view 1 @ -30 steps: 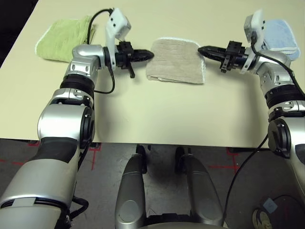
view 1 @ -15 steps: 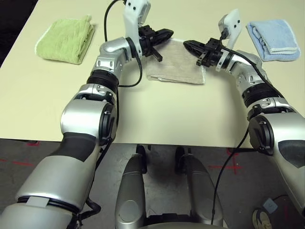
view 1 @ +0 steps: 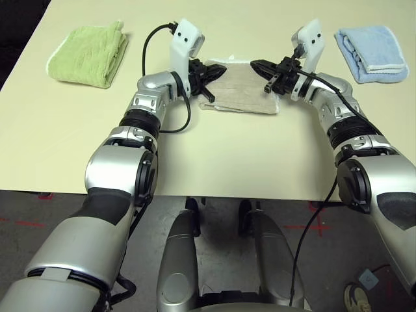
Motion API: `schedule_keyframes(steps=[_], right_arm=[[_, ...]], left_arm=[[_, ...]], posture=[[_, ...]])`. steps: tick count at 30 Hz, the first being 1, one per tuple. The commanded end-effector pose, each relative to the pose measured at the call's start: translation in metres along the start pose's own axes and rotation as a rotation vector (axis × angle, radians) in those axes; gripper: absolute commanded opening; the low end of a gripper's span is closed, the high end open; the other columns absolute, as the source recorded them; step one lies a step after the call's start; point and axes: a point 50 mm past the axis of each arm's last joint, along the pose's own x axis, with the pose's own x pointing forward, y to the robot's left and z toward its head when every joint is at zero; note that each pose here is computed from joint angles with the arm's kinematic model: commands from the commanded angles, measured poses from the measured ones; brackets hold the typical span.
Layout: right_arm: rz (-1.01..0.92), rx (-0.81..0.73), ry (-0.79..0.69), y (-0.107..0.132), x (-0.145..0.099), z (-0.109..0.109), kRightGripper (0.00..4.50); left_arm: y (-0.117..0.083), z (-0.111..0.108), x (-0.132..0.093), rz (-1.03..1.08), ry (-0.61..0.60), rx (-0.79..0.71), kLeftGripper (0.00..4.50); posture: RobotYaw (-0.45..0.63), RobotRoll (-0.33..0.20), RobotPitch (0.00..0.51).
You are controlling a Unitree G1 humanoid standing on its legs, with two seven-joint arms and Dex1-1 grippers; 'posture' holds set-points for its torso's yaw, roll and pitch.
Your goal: Fold the towel and set it aside.
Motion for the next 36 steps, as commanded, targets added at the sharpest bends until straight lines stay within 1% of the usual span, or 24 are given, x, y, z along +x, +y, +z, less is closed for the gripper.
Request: schedule_keyframes(steps=[1,6,8,10,13,14,15,18,20,23,26,29,30,32,34,36], right_arm=[[-0.023,0.037,0.089,0.004,-0.008,-0.028,0.0],[-0.043,0.047,0.102,0.004,-0.013,-0.036,0.0],[-0.057,0.037,0.094,0.0,-0.015,-0.033,0.0],[-0.058,0.02,0.054,-0.006,-0.017,-0.023,0.0],[-0.006,0.048,-0.096,-0.012,-0.019,0.001,0.0],[0.034,0.079,-0.165,-0.015,-0.022,0.011,0.0],[0.077,0.07,-0.209,-0.018,-0.027,0.021,0.0],[0.166,0.021,-0.261,-0.026,-0.044,0.038,0.0],[0.206,-0.001,-0.256,-0.031,-0.056,0.043,0.0],[0.267,-0.024,-0.213,-0.034,-0.072,0.043,0.0],[0.312,-0.067,-0.137,-0.035,-0.085,0.036,0.0],[0.331,-0.09,-0.071,-0.037,-0.093,0.03,0.0],[0.342,-0.082,-0.006,-0.038,-0.098,0.022,0.22],[0.343,-0.053,0.077,-0.039,-0.105,0.012,0.71],[0.342,-0.02,0.099,-0.04,-0.107,0.009,1.35],[0.353,0.041,0.125,-0.041,-0.109,0.007,2.08]], left_arm=[[0.001,-0.02,-0.005,0.029,0.081,-0.004,0.05],[0.004,-0.024,-0.008,0.054,0.093,0.0,0.05],[0.005,-0.023,-0.01,0.051,0.084,0.0,0.05],[0.007,-0.017,-0.011,0.033,0.059,0.003,0.05],[0.011,-0.003,-0.014,-0.003,-0.014,-0.007,0.05],[0.012,0.005,-0.016,-0.041,-0.06,-0.006,0.05],[0.014,0.015,-0.019,-0.085,-0.114,-0.001,0.05],[0.019,0.039,-0.032,-0.205,-0.225,0.044,0.05],[0.023,0.048,-0.042,-0.28,-0.251,0.067,0.05],[0.027,0.053,-0.057,-0.367,-0.246,0.118,0.05],[0.029,0.051,-0.073,-0.458,-0.212,0.161,0.05],[0.03,0.042,-0.083,-0.498,-0.151,0.197,0.05],[0.031,0.034,-0.088,-0.493,-0.112,0.213,0.21],[0.031,0.023,-0.096,-0.496,-0.07,0.234,0.62],[0.031,0.02,-0.098,-0.502,-0.062,0.242,1.26],[0.031,0.02,-0.101,-0.516,-0.056,0.273,2.01]], posture=[[-0.04,0.0,0.368],[-0.05,0.0,0.368],[-0.05,0.0,0.367],[-0.05,0.0,0.359],[-0.04,0.0,0.355],[-0.03,0.0,0.349],[-0.03,0.0,0.349],[-0.02,0.0,0.344],[0.0,0.0,0.34],[0.01,0.0,0.34],[0.02,0.0,0.339],[0.02,0.0,0.339],[0.03,0.0,0.337],[0.03,0.0,0.334],[0.03,0.0,0.333],[0.03,0.0,0.333]])
